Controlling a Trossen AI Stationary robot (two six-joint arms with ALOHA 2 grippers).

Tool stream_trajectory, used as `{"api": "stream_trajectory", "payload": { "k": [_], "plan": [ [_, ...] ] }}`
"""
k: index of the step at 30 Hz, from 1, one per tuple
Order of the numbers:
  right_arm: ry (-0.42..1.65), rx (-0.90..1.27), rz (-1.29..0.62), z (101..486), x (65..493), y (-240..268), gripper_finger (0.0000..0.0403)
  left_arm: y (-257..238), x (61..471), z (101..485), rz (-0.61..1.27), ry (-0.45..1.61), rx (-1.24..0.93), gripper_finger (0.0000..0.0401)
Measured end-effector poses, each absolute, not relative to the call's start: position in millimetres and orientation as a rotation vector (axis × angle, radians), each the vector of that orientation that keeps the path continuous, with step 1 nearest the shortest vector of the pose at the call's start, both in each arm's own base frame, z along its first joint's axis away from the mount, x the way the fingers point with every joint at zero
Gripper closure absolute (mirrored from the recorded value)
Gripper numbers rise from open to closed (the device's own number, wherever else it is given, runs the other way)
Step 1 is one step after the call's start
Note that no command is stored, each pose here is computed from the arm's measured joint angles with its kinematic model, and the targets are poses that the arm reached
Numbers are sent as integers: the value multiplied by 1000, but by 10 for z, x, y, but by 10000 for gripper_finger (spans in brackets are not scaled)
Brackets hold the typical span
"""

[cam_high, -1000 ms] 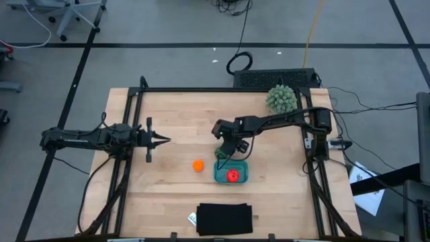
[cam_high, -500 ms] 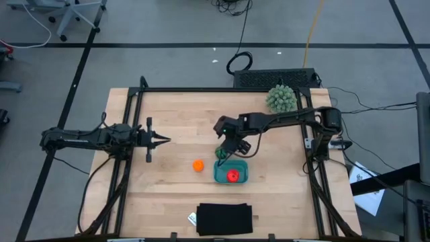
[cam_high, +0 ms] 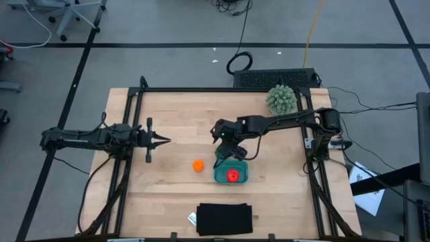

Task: Pick and placing Produce into tupperware
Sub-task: Put the watermelon into the blue bin

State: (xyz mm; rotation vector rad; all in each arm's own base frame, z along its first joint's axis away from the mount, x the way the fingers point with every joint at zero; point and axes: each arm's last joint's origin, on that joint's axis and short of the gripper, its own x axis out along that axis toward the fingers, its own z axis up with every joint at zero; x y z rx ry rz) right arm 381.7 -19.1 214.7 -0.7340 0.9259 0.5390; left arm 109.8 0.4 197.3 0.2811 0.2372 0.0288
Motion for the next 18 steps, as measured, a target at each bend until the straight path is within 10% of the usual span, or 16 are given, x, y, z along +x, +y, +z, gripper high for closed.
{"api": "stream_trajectory", "payload": {
  "k": [18],
  "plan": [
    [803, -464, 493, 2186, 3929, -176, 46, 3, 1097, 1971, 28, 239, 270, 375]
  ]
}}
